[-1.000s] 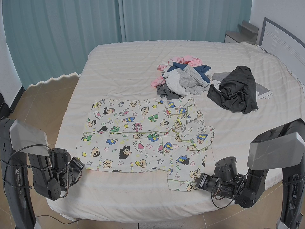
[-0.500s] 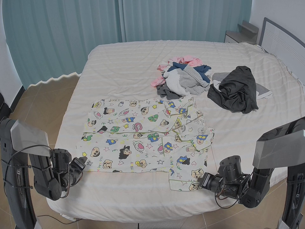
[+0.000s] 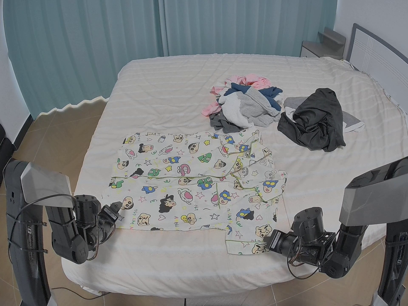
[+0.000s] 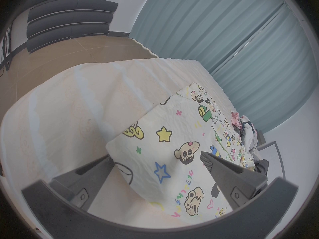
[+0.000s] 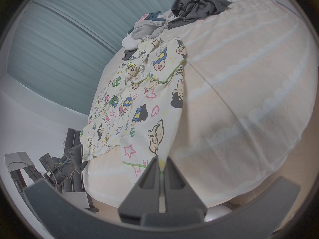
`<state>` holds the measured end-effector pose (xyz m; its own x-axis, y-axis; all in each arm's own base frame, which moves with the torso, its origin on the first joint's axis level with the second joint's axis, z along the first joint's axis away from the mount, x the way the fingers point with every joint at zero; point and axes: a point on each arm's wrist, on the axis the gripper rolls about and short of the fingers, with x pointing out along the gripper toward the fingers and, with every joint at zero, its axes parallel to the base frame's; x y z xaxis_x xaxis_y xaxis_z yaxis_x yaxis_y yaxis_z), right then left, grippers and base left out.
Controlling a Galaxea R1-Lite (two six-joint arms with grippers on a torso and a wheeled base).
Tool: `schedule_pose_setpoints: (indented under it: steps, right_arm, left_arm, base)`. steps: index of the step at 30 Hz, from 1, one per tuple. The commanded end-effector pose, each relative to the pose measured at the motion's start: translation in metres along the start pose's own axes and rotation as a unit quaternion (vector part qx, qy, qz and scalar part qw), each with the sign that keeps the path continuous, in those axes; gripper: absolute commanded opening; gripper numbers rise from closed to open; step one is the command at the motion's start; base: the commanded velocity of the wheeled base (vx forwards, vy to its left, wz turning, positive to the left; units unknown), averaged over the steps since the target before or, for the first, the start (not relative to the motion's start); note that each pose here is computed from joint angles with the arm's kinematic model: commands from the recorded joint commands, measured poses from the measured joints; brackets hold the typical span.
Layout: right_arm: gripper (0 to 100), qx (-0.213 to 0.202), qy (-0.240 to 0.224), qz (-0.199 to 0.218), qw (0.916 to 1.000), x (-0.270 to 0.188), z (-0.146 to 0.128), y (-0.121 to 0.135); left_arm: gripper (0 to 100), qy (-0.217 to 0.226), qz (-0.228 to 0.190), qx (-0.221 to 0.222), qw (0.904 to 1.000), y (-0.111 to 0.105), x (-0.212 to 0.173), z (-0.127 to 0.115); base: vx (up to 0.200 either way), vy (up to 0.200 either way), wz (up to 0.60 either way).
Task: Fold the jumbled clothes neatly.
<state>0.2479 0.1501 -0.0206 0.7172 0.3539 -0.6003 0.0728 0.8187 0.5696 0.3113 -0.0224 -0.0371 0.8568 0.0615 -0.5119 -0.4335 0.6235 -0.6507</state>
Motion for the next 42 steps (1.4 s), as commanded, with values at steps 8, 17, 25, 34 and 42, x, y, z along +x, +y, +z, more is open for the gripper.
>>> schedule_pose_setpoints:
  steps: [8,17,25,34,42]
  right_arm:
    - [0,-0.001,-0.003,0.005,1.0000,-0.004,0.002,0.002]
    - [0,-0.002,-0.003,0.003,1.0000,-0.005,0.001,0.002]
    - [0,-0.002,-0.006,0.007,1.0000,-0.022,0.003,0.002]
    - [0,-0.001,-0.006,0.009,0.9999,-0.039,0.002,-0.002]
    - [0,-0.003,-0.007,0.014,0.9999,-0.055,-0.002,-0.006]
  left_arm:
    - [0,-0.014,0.003,0.000,0.9999,-0.001,0.010,-0.001]
    - [0,-0.012,0.032,0.032,0.9989,0.006,0.010,-0.007]
    - [0,-0.007,0.043,0.037,0.9984,0.008,-0.009,-0.004]
    - [0,0.000,0.050,0.052,0.9974,0.009,-0.028,-0.001]
    - [0,0.025,0.053,0.088,0.9944,-0.006,-0.049,0.000]
  base:
    - [0.000,0.000,0.00]
    - [0.000,0.000,0.00]
    - [0.000,0.000,0.00]
    - [0.000,0.000,0.00]
    - [0.000,0.000,0.00]
